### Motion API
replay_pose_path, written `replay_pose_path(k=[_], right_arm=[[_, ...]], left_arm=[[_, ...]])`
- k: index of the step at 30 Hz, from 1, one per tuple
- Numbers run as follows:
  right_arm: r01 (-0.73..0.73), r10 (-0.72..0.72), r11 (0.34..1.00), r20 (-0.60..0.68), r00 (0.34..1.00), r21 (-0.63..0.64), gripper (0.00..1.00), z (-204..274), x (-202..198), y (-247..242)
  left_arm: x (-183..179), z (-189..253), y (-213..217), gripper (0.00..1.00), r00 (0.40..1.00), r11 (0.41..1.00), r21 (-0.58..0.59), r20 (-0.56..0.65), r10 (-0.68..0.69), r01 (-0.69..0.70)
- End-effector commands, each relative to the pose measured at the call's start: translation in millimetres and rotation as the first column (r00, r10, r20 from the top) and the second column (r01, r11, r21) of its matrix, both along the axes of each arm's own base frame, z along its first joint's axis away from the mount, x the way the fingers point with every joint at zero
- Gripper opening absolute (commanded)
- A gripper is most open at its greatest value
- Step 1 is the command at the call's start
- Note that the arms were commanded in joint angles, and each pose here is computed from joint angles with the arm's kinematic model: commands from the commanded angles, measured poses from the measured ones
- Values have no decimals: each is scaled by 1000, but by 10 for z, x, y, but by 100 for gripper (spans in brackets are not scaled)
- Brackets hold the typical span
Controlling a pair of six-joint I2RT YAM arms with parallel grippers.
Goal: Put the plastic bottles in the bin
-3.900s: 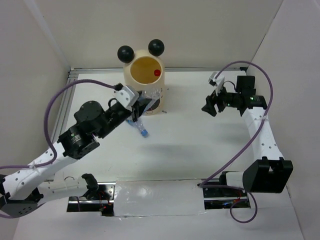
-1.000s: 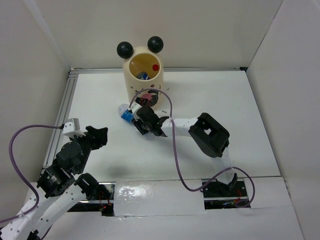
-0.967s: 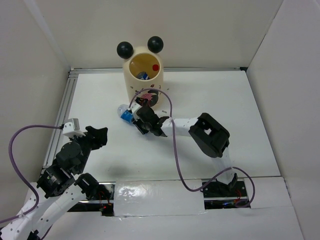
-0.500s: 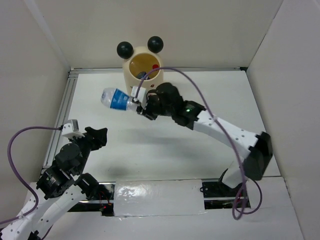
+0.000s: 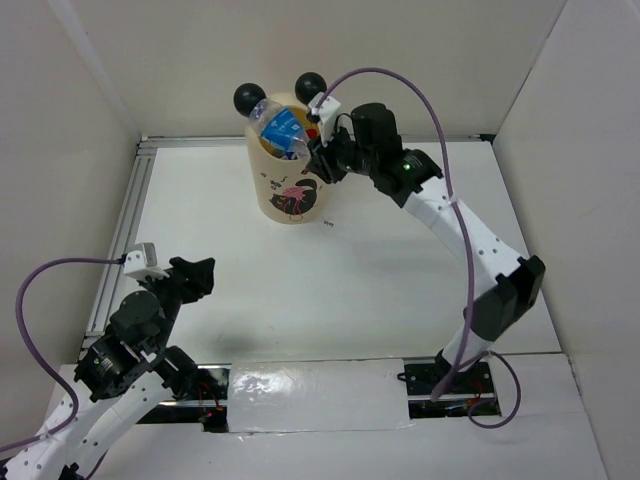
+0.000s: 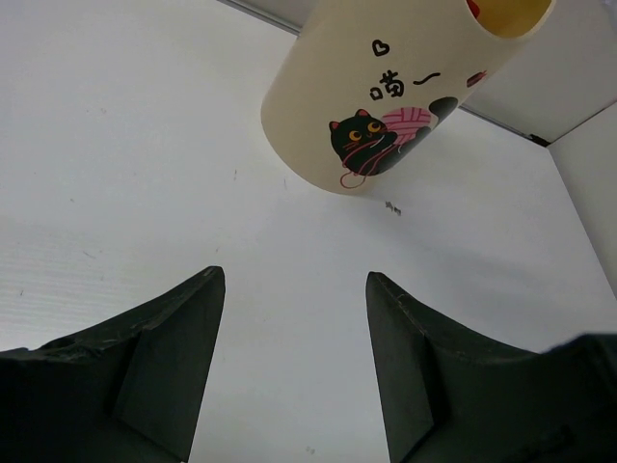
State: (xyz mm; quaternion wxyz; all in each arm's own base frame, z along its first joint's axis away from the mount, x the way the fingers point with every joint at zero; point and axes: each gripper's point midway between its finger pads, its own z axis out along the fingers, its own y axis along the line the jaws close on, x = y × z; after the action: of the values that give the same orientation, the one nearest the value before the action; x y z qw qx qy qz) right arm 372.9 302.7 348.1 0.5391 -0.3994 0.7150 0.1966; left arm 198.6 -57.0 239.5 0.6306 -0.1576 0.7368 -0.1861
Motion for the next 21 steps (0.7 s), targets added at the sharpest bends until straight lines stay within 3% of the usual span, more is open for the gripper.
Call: replay_pose_path(k=[1, 10, 21], right_arm=[[-26, 67, 983, -228, 971, 180, 5, 119, -82, 49], [3, 186, 932, -487, 853, 361, 5, 72, -100, 0], [58, 184, 934, -617, 765, 351, 5, -179, -187, 24]], left_arm=[[12, 161, -24, 72, 998, 999, -43, 56, -6, 9], [5, 137, -40, 72, 998, 999, -43, 55, -17, 19], [-12, 112, -83, 72, 998, 998, -31, 47, -47, 49]])
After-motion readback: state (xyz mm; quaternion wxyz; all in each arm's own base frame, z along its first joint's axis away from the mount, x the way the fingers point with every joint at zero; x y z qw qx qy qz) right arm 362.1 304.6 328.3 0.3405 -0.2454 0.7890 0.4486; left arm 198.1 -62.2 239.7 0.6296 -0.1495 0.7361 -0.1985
